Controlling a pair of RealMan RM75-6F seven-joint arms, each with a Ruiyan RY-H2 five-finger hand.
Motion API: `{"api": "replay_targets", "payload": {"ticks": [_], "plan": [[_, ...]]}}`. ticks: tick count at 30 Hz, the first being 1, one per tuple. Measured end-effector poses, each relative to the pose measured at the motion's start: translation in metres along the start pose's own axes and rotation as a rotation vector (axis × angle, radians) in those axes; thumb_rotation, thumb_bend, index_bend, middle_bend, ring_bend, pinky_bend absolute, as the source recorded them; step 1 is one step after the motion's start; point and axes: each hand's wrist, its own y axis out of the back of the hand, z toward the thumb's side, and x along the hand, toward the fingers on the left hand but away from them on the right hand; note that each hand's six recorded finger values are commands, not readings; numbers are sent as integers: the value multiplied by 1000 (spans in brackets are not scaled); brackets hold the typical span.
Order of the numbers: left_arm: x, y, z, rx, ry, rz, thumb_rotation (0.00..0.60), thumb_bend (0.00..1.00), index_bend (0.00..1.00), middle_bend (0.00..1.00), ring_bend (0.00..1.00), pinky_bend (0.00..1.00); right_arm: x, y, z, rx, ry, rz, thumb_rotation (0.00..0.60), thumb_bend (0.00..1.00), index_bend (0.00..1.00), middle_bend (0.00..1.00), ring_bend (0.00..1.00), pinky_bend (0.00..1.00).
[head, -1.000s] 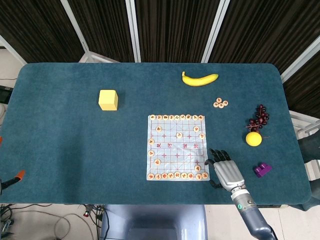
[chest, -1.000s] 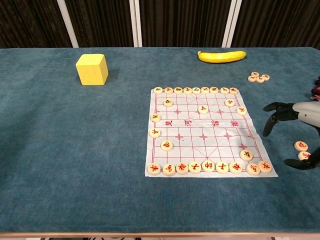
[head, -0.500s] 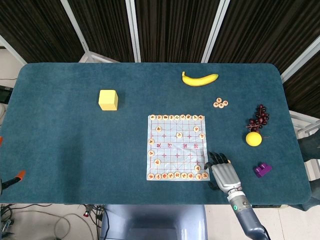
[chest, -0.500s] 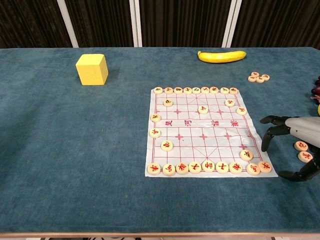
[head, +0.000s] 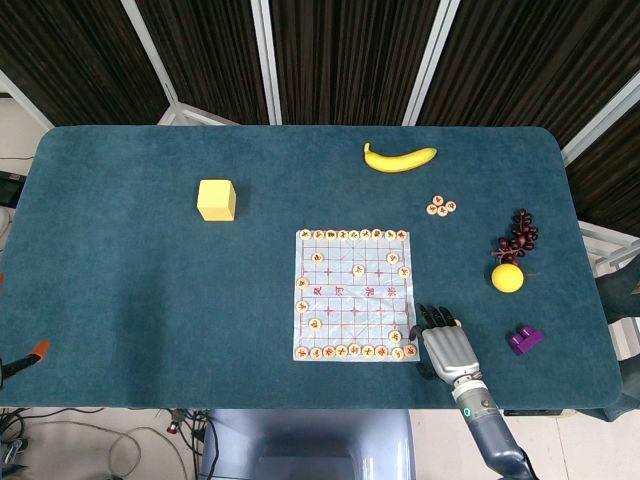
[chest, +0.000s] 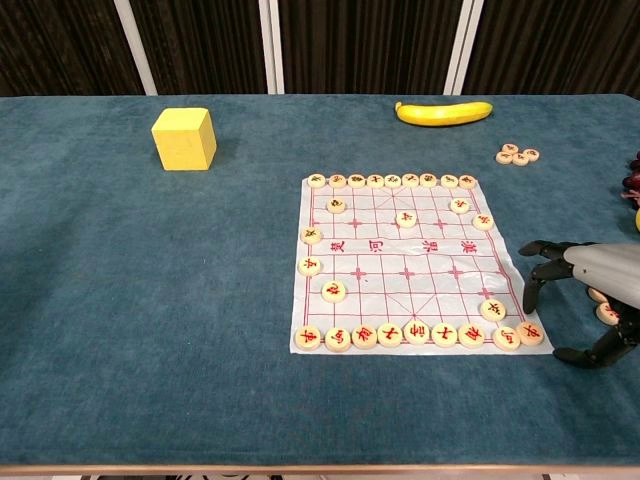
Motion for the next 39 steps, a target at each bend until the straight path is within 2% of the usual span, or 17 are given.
{"api": "replay_targets", "payload": {"ticks": [39], "plan": [[0,-2,2,9,-4,-5,600,40,54,0,0,72,-12,-3,6,11,-12,11,600,368,468,0,0,61]]}}
